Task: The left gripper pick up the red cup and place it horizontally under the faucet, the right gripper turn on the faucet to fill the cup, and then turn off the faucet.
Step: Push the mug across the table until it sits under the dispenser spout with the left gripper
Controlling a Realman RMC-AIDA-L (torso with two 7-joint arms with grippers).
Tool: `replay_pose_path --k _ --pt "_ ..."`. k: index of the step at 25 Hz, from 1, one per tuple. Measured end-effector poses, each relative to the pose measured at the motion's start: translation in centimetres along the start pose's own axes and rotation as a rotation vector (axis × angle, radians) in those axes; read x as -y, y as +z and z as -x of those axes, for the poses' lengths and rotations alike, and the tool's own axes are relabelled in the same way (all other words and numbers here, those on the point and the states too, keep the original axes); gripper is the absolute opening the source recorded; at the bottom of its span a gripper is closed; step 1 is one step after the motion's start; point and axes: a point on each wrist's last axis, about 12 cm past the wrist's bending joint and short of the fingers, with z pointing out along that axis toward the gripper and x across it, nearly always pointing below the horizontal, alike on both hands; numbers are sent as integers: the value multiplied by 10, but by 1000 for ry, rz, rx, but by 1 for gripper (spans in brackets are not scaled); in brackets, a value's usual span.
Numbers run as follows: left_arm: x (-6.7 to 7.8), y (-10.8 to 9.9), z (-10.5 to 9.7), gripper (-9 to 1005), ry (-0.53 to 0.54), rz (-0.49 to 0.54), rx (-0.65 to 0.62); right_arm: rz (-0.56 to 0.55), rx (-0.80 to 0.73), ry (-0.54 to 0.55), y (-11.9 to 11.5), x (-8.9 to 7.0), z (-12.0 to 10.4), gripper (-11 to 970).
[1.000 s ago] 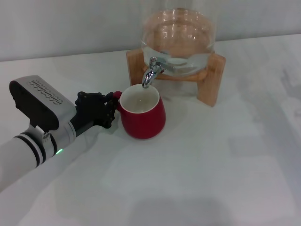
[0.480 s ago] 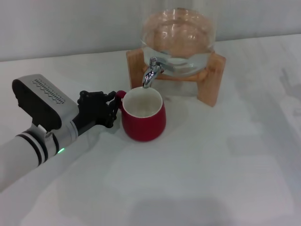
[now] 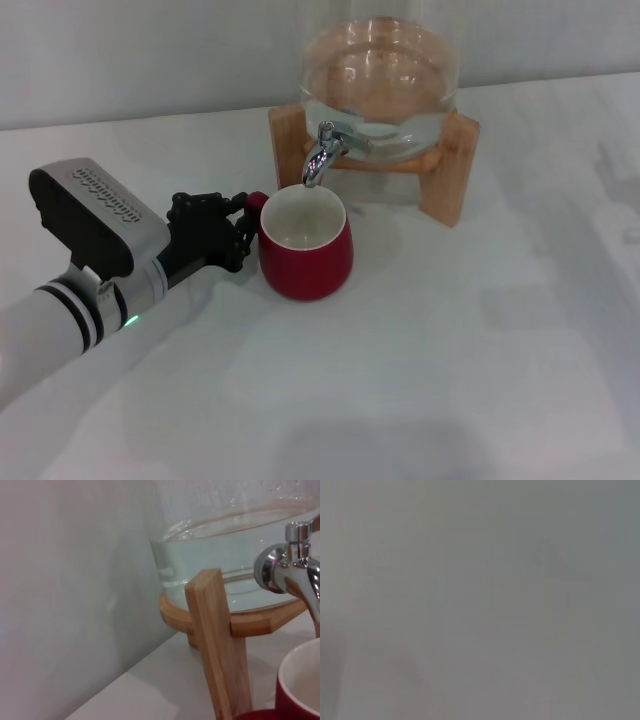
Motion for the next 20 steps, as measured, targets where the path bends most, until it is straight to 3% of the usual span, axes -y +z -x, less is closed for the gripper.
replay_pose_path --k 16,20 --pt "1 -8 -10 284 -37 22 -8 3 2 -1 1 -1 0 658" --pt "2 -11 -12 369 -49 36 3 4 2 -1 1 -1 0 658"
